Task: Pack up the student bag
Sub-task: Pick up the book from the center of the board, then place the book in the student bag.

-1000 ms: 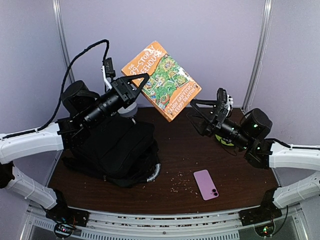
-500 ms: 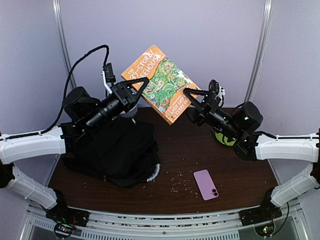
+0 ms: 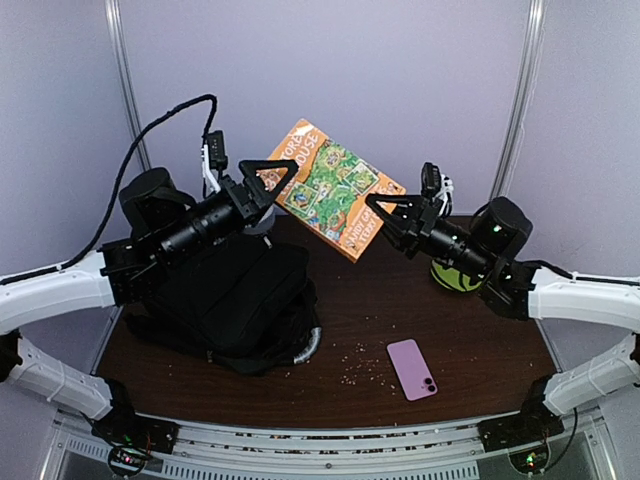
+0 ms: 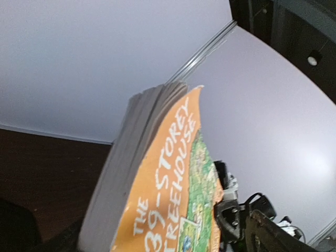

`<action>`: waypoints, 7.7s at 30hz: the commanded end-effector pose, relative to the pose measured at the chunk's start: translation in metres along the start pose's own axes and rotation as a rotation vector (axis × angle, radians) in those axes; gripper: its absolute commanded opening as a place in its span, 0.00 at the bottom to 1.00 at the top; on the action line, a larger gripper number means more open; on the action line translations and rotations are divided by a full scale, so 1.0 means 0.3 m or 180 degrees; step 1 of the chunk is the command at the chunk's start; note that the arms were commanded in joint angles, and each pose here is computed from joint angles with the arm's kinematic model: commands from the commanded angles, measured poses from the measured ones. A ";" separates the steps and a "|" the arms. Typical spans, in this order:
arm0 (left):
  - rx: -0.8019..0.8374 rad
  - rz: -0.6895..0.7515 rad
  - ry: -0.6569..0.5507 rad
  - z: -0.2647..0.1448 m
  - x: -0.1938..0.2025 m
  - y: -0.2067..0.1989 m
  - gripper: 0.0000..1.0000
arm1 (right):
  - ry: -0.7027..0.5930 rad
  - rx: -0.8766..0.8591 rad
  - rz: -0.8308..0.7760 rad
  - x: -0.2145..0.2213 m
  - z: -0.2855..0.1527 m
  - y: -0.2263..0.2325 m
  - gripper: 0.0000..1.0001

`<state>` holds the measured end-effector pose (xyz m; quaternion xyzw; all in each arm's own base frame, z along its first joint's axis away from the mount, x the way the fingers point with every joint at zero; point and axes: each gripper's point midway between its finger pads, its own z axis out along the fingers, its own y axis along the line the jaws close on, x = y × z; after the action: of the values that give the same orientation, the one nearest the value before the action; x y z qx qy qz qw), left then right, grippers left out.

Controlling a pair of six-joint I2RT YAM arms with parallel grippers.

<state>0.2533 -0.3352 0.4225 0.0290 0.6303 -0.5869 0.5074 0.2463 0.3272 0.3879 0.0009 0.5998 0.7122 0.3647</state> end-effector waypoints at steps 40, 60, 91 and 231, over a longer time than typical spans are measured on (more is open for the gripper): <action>-0.3816 0.3738 0.3198 -0.299 0.463 0.659 0.46 | -0.0257 0.1706 -0.0564 0.042 -0.471 -0.342 0.00; -0.2777 0.2331 0.1958 -0.221 0.133 0.407 0.00 | 0.0793 0.0462 0.0418 0.246 -0.140 -0.177 0.00; -0.2322 0.1821 0.1149 -0.167 0.017 0.294 0.00 | 0.0176 0.0828 0.1525 0.243 0.078 -0.418 0.00; -0.1264 0.1032 0.1351 -0.086 0.213 0.218 0.00 | 0.1233 0.1471 0.1150 0.605 0.553 -0.759 0.10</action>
<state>0.2494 -0.3004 0.2726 0.1534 0.8682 -0.2397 0.4064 0.3088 0.5461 0.1642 0.0712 0.7903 0.5964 0.1215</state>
